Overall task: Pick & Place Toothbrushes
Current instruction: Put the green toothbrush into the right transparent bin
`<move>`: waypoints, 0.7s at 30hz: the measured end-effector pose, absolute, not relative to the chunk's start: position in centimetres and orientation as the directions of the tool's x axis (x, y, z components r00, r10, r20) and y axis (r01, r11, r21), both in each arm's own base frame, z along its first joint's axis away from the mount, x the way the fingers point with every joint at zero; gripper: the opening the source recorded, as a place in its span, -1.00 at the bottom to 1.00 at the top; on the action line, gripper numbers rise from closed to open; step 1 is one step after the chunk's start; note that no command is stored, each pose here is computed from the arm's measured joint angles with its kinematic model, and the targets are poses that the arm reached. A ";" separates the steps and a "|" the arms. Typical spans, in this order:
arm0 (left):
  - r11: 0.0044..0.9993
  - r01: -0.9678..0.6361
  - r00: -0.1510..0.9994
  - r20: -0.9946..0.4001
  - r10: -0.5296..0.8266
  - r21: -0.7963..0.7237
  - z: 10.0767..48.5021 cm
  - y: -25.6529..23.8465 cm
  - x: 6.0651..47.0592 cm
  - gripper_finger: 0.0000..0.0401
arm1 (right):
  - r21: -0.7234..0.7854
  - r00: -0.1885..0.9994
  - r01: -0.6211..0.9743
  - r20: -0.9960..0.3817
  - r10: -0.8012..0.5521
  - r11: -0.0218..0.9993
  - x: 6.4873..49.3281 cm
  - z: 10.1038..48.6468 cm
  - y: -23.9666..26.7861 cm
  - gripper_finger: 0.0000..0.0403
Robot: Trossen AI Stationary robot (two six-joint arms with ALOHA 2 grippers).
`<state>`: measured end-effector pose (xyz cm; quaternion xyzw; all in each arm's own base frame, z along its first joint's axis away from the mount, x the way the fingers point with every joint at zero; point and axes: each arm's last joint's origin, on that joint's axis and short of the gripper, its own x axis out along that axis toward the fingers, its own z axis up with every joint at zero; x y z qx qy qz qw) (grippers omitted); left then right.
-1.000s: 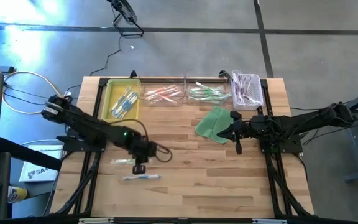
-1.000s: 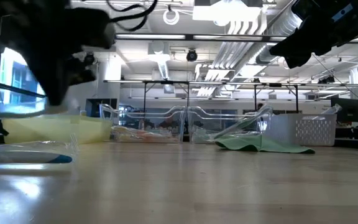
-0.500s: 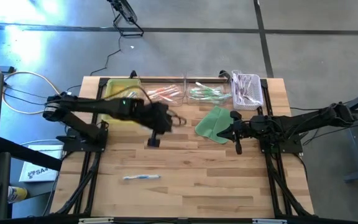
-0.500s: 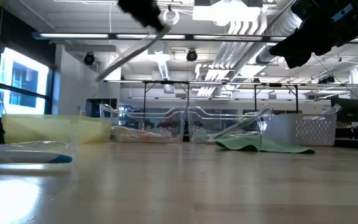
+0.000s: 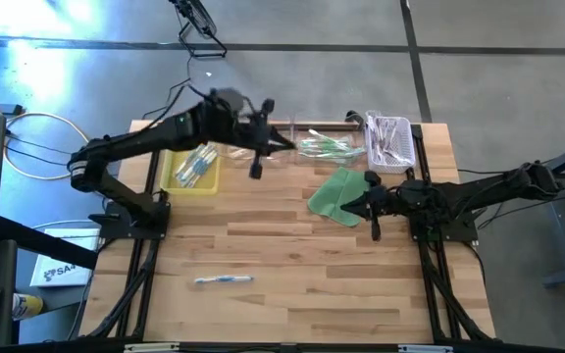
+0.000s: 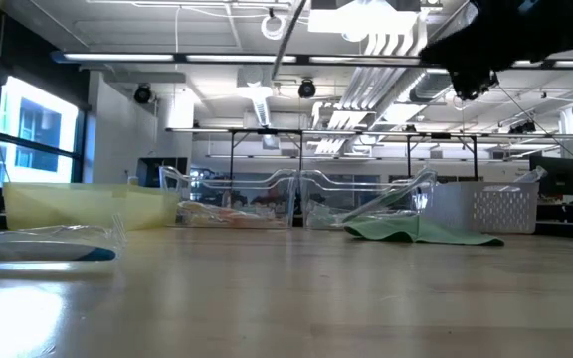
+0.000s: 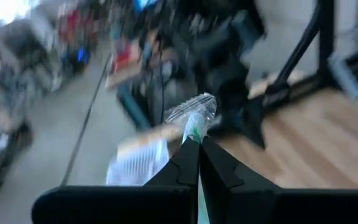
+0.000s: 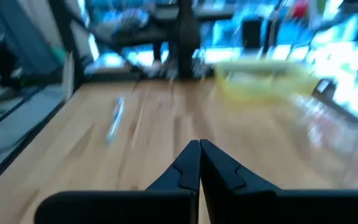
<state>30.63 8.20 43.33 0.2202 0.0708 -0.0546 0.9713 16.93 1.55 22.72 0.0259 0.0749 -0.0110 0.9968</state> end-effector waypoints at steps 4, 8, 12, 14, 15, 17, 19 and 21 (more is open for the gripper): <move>0.868 0.195 0.980 -0.070 -0.184 0.457 44.0 8.9 30.8 -1.00 | -0.062 0.995 0.104 0.018 -0.103 0.993 17.1 24.3 1.3 -0.99; 0.867 0.200 0.979 -0.063 -0.193 0.457 44.0 9.0 30.9 -1.00 | -0.156 0.971 0.168 0.197 -0.136 0.973 17.5 25.8 1.0 -0.99; 0.880 0.218 0.976 -0.095 -0.196 0.422 43.5 9.0 31.1 -1.00 | -0.196 0.941 0.224 0.299 -0.159 0.955 18.3 26.3 0.6 -0.99; 0.879 0.221 0.975 -0.093 -0.201 0.423 43.5 9.0 31.2 -1.00 | -0.202 0.932 0.243 0.319 -0.171 0.949 18.9 26.1 0.4 -0.99; 0.879 0.223 0.975 -0.093 -0.203 0.421 43.4 9.1 31.3 -1.00 | -0.207 0.933 0.240 0.321 -0.166 0.948 19.3 25.9 0.3 -0.99; 0.882 0.227 0.974 -0.098 -0.205 0.412 43.3 9.1 31.4 -1.00 | -0.215 0.932 0.229 0.330 -0.150 0.949 19.9 25.5 0.1 -0.99; 0.881 0.228 0.974 -0.095 -0.207 0.415 43.3 9.1 31.3 -1.00 | -0.221 0.929 0.220 0.345 -0.135 0.950 20.6 25.1 0.0 -0.96; 0.880 0.229 0.973 -0.093 -0.210 0.416 43.4 9.1 31.3 -1.00 | -0.240 0.925 0.229 0.356 -0.134 0.943 21.1 24.8 -0.1 -0.89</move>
